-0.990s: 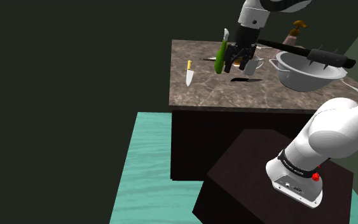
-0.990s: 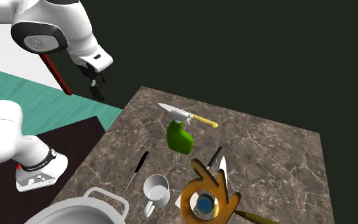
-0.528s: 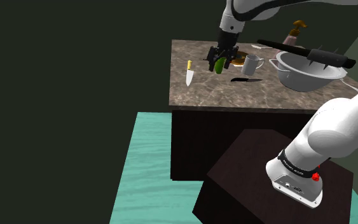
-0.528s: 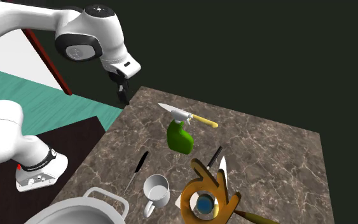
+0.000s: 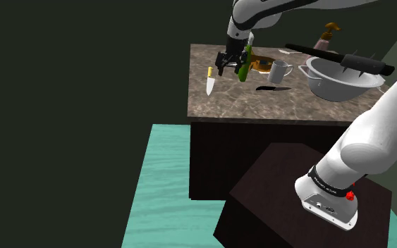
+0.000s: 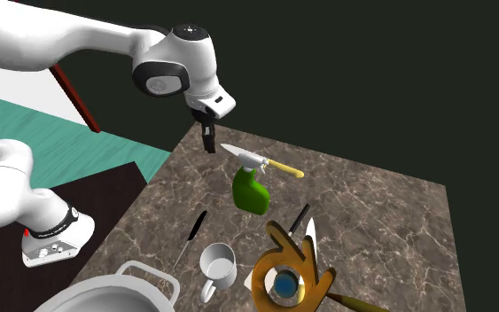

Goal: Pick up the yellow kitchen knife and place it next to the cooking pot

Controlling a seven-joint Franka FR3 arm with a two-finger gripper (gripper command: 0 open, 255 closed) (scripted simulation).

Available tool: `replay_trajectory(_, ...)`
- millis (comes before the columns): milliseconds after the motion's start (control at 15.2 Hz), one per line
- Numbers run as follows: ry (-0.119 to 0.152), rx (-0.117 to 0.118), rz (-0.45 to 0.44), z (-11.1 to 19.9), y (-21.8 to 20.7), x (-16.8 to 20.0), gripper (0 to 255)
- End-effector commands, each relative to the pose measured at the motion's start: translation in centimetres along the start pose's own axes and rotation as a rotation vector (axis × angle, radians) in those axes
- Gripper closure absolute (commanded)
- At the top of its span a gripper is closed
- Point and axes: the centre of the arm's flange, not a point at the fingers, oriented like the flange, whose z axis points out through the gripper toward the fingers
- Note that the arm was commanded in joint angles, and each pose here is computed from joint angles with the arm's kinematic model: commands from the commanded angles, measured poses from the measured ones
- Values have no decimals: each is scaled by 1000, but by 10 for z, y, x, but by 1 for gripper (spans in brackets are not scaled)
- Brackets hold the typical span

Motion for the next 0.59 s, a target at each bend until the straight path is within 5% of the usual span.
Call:
replay_trajectory(0, 9, -7, 14, 9, -2, 25, 0)
replay_trajectory(528, 41, -34, 66, 42, 7, 119, 0)
